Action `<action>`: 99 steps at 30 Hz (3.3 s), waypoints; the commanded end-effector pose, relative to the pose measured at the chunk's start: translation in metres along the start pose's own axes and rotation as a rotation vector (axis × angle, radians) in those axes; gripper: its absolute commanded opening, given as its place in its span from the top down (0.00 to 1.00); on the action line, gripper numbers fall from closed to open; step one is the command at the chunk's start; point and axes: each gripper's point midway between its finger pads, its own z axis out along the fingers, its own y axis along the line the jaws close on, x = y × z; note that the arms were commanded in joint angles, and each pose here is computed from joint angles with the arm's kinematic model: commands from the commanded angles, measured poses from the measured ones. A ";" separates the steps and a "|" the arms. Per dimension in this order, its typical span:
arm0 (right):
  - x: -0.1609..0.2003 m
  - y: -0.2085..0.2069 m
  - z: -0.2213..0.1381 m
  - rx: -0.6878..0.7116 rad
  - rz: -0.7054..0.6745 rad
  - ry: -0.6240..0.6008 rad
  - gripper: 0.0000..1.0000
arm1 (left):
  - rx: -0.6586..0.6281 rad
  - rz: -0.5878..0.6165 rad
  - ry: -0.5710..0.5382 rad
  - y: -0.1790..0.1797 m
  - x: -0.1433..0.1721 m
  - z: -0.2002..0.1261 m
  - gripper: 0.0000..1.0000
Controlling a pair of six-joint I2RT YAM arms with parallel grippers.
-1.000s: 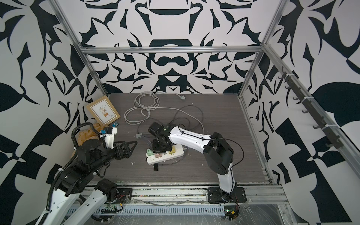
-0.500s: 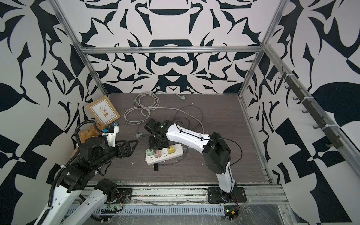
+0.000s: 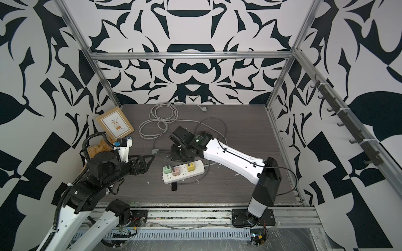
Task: Charge mp3
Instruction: Pick up the charging cable from the center of the board.
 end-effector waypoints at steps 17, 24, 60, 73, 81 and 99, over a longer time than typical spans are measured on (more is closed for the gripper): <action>-0.157 -0.150 0.069 0.150 -0.723 0.179 0.58 | 0.185 0.116 0.019 -0.050 -0.043 0.021 0.00; -0.159 -0.156 0.111 0.097 -0.749 0.216 0.63 | 0.157 0.108 0.034 -0.045 -0.040 0.023 0.01; -0.152 -0.183 0.177 0.205 -0.840 0.318 0.64 | 0.086 0.092 0.047 -0.029 -0.027 0.017 0.01; -0.180 -0.182 0.161 0.329 -0.888 0.157 1.00 | 0.097 0.087 0.033 -0.031 -0.031 0.020 0.00; -0.226 -0.119 0.080 0.268 -0.873 -0.116 1.00 | 0.153 0.029 -0.003 -0.045 -0.053 0.033 0.00; -0.153 0.019 -0.076 -0.461 -0.918 -0.339 1.00 | 0.311 -0.437 0.128 -0.093 -0.108 0.091 0.12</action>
